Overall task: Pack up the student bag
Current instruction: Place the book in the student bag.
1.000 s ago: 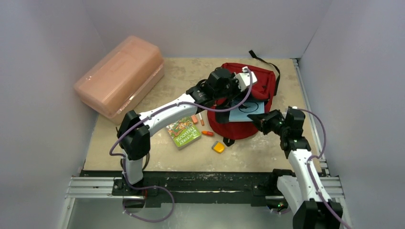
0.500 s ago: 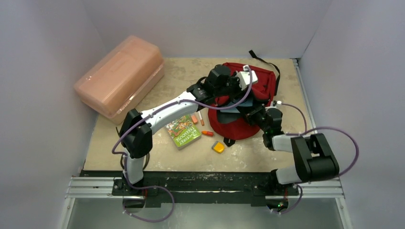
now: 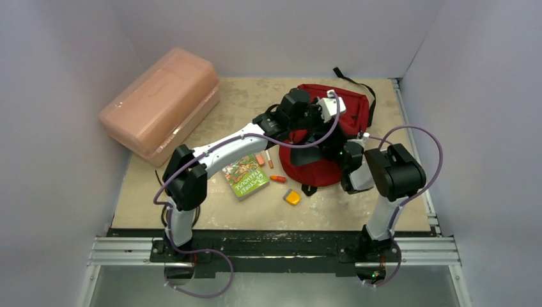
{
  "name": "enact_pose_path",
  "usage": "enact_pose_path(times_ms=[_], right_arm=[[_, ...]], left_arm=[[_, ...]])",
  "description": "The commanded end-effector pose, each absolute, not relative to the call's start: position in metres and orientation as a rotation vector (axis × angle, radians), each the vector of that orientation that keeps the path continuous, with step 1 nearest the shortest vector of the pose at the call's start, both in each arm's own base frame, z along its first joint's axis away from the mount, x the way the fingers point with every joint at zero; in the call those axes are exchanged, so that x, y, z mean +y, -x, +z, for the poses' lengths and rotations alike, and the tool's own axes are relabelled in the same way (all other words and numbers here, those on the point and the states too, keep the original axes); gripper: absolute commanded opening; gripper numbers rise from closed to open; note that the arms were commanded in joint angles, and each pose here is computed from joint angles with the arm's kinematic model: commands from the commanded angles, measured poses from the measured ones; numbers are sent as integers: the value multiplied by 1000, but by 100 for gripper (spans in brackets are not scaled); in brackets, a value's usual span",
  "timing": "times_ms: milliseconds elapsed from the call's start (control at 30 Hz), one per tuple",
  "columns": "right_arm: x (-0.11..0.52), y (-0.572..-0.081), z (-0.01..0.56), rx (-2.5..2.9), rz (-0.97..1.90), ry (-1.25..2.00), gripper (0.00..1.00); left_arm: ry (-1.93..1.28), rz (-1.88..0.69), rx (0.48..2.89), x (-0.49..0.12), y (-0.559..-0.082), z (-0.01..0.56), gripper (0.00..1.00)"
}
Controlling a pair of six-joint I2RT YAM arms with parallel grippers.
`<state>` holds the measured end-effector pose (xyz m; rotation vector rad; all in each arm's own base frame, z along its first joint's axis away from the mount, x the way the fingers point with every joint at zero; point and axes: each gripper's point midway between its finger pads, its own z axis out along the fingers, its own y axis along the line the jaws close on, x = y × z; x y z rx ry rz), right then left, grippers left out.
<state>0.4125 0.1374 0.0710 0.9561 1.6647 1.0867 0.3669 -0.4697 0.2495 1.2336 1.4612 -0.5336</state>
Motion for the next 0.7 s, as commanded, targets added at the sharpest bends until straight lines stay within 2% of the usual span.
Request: enact_pose_path(times_ms=[0, 133, 200, 300, 533, 567, 667], right_arm=[[151, -403, 82, 1722, 1046, -880, 39], [146, -373, 66, 1903, 920, -858, 75], [145, -362, 55, 1988, 869, -845, 86], [144, -349, 50, 2037, 853, -823, 90], [142, -296, 77, 2165, 811, -621, 92], [136, -285, 80, 2182, 774, -595, 93], [118, -256, 109, 2145, 700, -510, 94]], left_arm=[[-1131, -512, 1357, -476, -382, 289, 0], [-1118, -516, 1364, -476, -384, 287, 0], [-1095, -515, 1370, -475, -387, 287, 0], [-1064, -520, 1384, -472, -390, 287, 0], [-1046, -530, 1430, -464, -386, 284, 0], [-1022, -526, 1457, -461, -388, 282, 2], [-902, -511, 1565, -448, -394, 278, 22]])
